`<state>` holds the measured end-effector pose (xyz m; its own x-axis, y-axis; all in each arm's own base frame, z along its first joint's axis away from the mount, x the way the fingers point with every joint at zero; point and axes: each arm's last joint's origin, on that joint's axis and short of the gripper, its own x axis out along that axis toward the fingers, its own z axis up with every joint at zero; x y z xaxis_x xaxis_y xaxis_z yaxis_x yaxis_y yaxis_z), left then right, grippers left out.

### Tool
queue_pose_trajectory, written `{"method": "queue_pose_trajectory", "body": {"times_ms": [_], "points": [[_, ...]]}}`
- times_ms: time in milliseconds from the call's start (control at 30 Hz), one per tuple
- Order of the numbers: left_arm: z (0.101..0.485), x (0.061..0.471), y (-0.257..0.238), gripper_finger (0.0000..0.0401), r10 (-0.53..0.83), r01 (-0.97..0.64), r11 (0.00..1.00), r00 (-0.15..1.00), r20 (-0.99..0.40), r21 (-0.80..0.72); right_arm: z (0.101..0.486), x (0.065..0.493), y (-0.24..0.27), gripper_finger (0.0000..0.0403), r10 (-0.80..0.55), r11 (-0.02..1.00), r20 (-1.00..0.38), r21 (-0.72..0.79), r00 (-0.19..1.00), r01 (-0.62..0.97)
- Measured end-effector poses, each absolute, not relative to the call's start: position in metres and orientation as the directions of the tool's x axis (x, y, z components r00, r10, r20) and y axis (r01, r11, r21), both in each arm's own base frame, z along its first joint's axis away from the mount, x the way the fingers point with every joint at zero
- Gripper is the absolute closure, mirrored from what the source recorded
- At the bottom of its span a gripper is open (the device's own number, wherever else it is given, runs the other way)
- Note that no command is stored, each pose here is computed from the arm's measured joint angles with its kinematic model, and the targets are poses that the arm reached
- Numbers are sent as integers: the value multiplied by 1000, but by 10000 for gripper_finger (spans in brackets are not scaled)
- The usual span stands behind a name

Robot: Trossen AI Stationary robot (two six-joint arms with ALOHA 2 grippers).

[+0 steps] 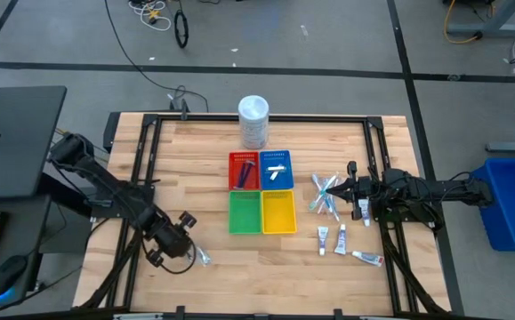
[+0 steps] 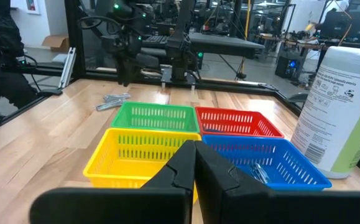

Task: Pick & Place Travel size toiletries
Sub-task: Put the silver nail cutter into the blue bin

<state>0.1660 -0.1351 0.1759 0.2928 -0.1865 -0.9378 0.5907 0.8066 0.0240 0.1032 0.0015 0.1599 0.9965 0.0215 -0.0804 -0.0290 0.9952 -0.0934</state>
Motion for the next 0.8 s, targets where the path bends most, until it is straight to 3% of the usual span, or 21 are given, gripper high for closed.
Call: {"method": "queue_pose_trajectory", "body": {"times_ms": [400,800], "points": [[152,166,-148,219,-121,568,823,212,-970,22,160,103,1,390,21,995,-81,-94,997,-29],[143,173,-155,211,-116,548,835,253,-960,44,160,103,1,390,21,995,-81,-94,997,-29]]}}
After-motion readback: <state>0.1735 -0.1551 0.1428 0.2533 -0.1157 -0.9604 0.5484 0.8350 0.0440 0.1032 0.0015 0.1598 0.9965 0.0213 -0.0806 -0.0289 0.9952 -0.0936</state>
